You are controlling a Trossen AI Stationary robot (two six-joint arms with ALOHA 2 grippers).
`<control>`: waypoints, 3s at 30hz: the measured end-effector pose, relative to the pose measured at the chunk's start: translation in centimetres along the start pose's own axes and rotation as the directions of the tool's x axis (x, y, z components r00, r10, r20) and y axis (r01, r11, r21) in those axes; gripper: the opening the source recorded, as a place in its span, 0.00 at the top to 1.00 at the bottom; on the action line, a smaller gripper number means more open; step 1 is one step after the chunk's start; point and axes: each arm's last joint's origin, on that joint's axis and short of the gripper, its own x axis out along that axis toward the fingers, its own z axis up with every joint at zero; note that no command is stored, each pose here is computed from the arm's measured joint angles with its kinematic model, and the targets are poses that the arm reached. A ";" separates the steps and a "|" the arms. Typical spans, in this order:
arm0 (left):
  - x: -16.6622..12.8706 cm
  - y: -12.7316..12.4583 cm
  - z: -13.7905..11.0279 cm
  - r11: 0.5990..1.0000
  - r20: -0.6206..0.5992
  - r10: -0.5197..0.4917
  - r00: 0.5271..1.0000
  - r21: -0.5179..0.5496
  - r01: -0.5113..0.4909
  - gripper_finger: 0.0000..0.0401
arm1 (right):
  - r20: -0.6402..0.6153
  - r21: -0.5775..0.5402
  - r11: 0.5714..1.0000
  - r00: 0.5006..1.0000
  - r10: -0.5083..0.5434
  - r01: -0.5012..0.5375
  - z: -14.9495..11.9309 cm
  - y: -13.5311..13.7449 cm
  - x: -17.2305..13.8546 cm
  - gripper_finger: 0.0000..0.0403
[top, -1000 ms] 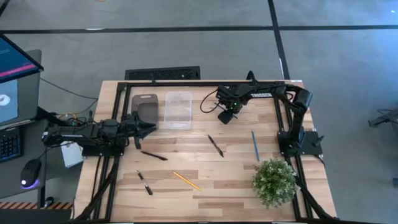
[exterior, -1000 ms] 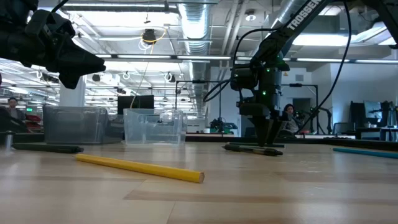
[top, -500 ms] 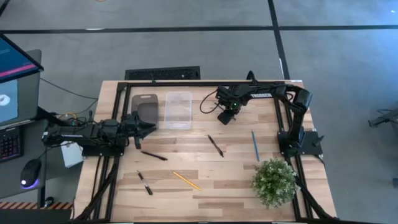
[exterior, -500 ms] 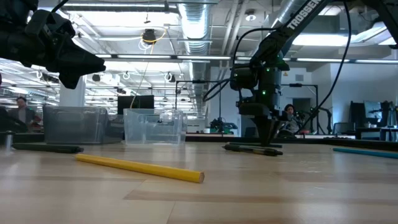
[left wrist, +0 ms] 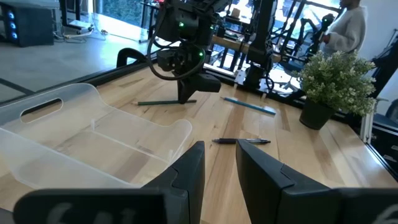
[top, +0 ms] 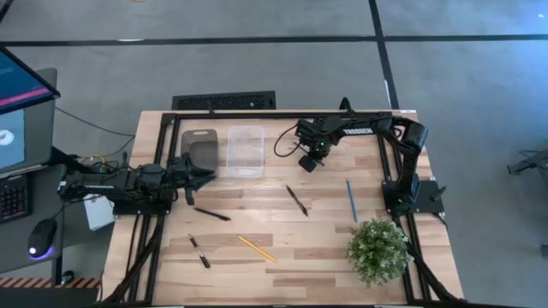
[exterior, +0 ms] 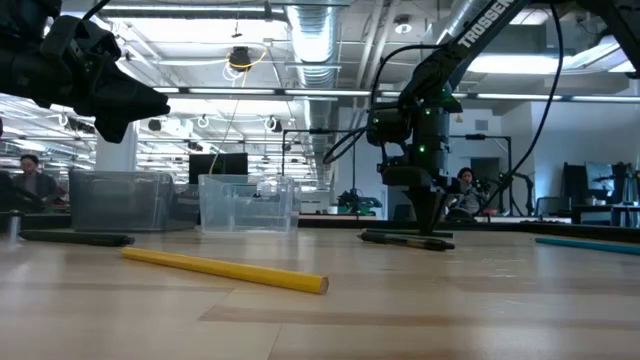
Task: Sort pens & pencils
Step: Put the green pencil into the transparent bin
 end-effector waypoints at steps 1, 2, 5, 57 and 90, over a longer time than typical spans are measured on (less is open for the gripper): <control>0.0 0.0 0.0 1.000 0.000 0.000 1.000 0.000 0.000 0.79 | 0.001 -0.001 1.000 1.000 -0.001 0.001 0.0 0.0 0.0 0.88; 0.0 0.0 0.0 1.000 0.000 0.000 1.000 0.000 0.000 0.79 | 0.005 -0.003 1.000 1.000 -0.001 0.001 -0.1 0.2 -0.1 0.88; 0.0 0.0 0.0 1.000 0.000 0.000 1.000 0.000 0.000 0.79 | 0.020 -0.006 1.000 1.000 -0.008 0.008 -0.1 0.2 -0.4 0.89; 0.0 0.0 0.0 1.000 0.000 0.000 1.000 0.000 0.000 0.79 | 0.070 -0.054 0.998 0.997 0.040 -0.036 2.0 2.8 -3.6 0.89; 0.0 0.0 0.0 1.000 0.000 0.000 1.000 0.000 0.000 0.79 | 0.512 -0.294 0.888 0.726 0.459 -0.354 7.4 10.6 -13.9 0.89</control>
